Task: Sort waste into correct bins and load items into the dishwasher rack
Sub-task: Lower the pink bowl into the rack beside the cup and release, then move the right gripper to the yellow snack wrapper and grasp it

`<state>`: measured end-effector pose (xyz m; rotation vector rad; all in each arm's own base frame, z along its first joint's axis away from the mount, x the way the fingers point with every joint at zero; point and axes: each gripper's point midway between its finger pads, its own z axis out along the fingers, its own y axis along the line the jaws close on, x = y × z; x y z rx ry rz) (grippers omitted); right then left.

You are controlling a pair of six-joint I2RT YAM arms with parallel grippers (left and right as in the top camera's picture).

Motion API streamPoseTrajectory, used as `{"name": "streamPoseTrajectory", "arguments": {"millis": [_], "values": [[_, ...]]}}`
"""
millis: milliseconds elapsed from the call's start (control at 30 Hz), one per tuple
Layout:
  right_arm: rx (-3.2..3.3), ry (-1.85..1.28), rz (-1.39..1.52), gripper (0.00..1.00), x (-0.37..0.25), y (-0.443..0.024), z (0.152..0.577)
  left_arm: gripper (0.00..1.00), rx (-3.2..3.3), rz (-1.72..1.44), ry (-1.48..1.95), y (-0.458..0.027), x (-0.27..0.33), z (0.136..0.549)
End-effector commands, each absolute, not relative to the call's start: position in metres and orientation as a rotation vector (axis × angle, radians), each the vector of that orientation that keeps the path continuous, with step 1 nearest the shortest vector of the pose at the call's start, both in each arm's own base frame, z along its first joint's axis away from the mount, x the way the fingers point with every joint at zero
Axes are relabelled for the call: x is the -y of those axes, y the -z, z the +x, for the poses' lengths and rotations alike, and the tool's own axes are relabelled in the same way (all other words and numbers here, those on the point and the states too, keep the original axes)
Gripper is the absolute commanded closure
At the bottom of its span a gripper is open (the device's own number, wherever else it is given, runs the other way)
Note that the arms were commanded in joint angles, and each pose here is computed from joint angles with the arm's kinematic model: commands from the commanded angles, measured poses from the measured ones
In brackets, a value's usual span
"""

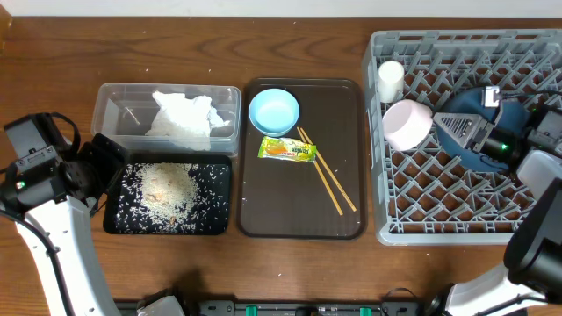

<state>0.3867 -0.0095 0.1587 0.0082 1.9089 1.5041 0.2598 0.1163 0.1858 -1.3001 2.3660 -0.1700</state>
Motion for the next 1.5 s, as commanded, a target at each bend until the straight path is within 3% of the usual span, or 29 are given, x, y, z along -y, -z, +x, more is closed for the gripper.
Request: {"name": "streamPoseTrajectory", "arguments": {"millis": [0, 267, 433, 667, 1033, 1300, 1467], "values": [[-1.984, -1.329, 0.122, 0.01, 0.026, -0.168, 0.396, 0.08, -2.352, -1.292, 0.159, -0.192, -0.12, 0.261], [-1.982, -1.022, 0.019, 0.01, -0.002, -0.236, 0.392, 0.08, -2.352, -1.291, 0.159, -0.192, -0.12, 0.261], [-2.046, -0.818, -0.07, 0.01, -0.051, -0.251, 0.381, 0.08, -2.352, -1.292, 0.159, -0.192, -0.12, 0.261], [-2.172, -0.404, -0.276, 0.01, -0.132, -0.22, 0.37, 0.08, -2.353, -1.292, 0.159, -0.192, -0.12, 0.261], [-2.373, -0.094, -0.68, 0.01, -0.233, -0.173, 0.36, 0.08, -2.352, -1.292, 0.159, -0.192, -0.12, 0.261], [-2.599, -0.038, -0.81, 0.01, -0.244, -0.145, 0.355, 0.08, -2.353, -1.292, 0.159, -0.192, -0.12, 0.261], [-2.643, -0.274, -1.077, 0.01, -0.274, -0.112, 0.328, 0.08, -2.352, -1.291, 0.159, -0.192, -0.12, 0.261]]}}
